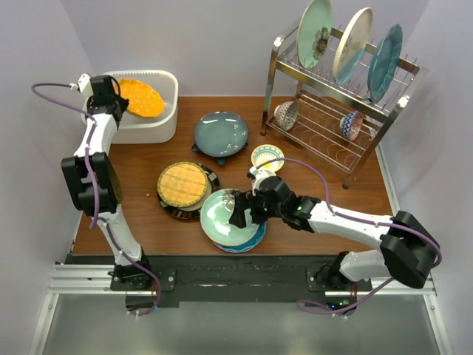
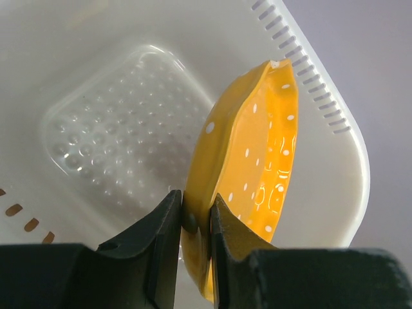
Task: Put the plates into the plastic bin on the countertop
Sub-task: Place the plate in the plastic bin.
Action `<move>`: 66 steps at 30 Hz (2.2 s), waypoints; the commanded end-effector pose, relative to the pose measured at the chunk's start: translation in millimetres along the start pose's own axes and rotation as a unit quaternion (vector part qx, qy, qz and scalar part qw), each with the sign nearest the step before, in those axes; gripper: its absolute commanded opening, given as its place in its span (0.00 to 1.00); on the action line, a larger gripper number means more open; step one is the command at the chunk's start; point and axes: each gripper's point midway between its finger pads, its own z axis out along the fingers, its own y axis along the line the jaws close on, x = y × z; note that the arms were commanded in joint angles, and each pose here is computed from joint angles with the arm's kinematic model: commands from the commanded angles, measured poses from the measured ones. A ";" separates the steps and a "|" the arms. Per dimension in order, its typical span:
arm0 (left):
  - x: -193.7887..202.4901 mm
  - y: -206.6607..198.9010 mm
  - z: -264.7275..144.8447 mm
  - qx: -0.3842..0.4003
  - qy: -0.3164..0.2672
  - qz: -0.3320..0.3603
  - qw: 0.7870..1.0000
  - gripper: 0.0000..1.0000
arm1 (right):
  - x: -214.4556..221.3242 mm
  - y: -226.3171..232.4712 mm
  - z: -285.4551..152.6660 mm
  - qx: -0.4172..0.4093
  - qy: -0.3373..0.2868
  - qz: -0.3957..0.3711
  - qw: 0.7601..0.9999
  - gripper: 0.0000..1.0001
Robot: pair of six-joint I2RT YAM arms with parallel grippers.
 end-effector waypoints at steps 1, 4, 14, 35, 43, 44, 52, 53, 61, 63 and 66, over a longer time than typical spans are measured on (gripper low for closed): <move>-73.9 -70.2 -23.8 0.081 -0.112 -0.003 0.990 0.00 | -17.1 16.0 -0.6 -0.021 -0.017 -0.013 1.000 0.99; -70.3 -71.5 -17.4 0.066 -0.111 0.025 0.991 0.00 | -16.5 15.8 0.2 -0.021 -0.016 -0.013 1.000 0.99; -41.5 -66.3 11.7 0.044 -0.066 0.060 0.995 0.00 | -14.7 14.0 1.9 -0.018 -0.012 -0.013 1.000 0.99; -1.4 -37.4 35.0 0.005 -0.012 0.097 0.995 0.05 | -11.5 11.8 1.8 -0.017 -0.011 -0.013 1.000 0.99; 9.9 -21.0 39.1 -0.018 0.001 0.111 0.994 0.26 | -10.4 11.3 0.3 -0.018 -0.012 -0.013 1.000 0.99; 11.4 -19.4 39.0 -0.020 0.004 0.112 0.993 0.27 | -10.0 10.7 0.1 -0.017 -0.011 -0.013 1.000 0.99; 13.1 -5.4 41.3 -0.045 0.006 0.126 0.991 0.42 | -10.4 10.1 -2.5 -0.016 -0.016 -0.013 1.000 0.99; 15.2 -3.8 41.7 -0.047 0.010 0.128 0.991 0.42 | -9.7 9.9 -2.4 -0.016 -0.015 -0.013 1.000 0.99; 25.8 3.0 46.4 -0.045 0.031 0.131 0.990 0.46 | -9.0 9.9 -3.1 -0.017 -0.015 -0.013 1.000 0.99; 25.3 2.4 46.0 -0.043 0.032 0.130 0.990 0.48 | -9.1 9.7 -3.4 -0.017 -0.016 -0.013 1.000 0.99; 23.3 -2.9 42.8 -0.033 0.032 0.131 0.990 0.52 | -9.6 9.9 -3.7 -0.017 -0.017 -0.012 1.000 0.99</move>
